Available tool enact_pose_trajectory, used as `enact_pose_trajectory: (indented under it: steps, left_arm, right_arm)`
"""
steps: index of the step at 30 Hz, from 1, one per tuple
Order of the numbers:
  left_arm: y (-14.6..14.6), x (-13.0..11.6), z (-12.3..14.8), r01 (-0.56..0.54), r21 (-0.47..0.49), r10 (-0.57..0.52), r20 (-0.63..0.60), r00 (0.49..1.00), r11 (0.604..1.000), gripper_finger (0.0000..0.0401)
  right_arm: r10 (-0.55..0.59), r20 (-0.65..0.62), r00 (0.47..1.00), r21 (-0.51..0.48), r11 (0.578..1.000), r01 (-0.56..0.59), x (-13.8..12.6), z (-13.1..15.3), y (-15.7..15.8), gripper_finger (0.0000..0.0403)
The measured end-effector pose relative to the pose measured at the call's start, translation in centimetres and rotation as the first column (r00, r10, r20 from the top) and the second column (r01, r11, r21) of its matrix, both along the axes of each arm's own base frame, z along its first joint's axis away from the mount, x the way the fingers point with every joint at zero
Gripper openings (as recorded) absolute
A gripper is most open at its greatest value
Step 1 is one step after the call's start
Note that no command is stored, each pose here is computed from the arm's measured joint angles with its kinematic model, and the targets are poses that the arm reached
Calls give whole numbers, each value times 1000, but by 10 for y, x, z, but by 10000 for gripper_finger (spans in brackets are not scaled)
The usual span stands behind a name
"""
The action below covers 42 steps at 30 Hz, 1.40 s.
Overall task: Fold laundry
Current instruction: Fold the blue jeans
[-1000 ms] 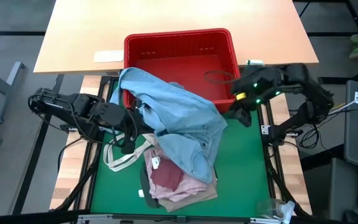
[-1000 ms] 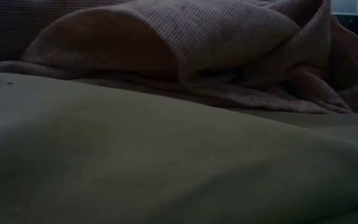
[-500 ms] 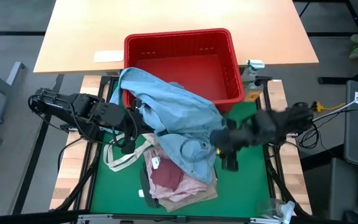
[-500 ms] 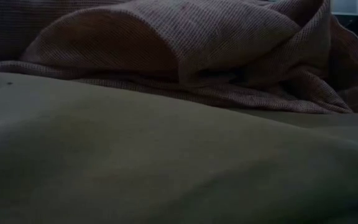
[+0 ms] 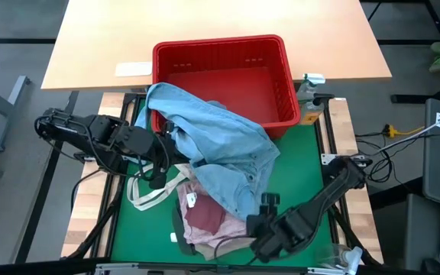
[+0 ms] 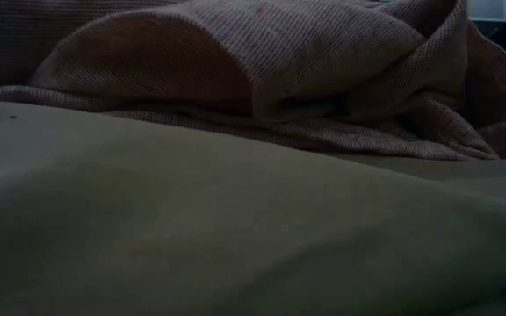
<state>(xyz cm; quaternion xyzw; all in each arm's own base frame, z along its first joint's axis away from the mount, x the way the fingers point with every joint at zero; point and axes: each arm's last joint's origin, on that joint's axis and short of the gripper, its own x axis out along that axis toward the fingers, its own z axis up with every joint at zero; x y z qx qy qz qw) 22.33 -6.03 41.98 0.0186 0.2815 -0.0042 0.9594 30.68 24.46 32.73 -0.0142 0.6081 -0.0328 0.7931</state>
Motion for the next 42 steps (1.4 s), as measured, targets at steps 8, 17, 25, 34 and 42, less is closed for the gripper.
enact_pose_trajectory:
  steps: [8,17,25,34,42]
  left_arm:
    - [0,0,0,0,0,0,0,1000,1000,0]
    - [0,0,0,0,0,0,0,1000,1000,0]
    - [0,0,0,0,0,0,0,1000,1000,0]
    - [0,0,0,1,0,-1,0,1000,1000,0]
    - [0,0,0,1,0,-1,0,1000,1000,0]
  right_arm:
    - [-179,194,965,57,984,171,20,-10,14,191]
    - [-269,246,931,37,963,269,26,-20,16,191]
    - [-278,277,920,-32,954,298,35,-38,20,191]
    - [-356,223,908,-74,922,380,40,-53,13,191]
    - [-351,199,915,-135,915,381,44,-67,12,191]
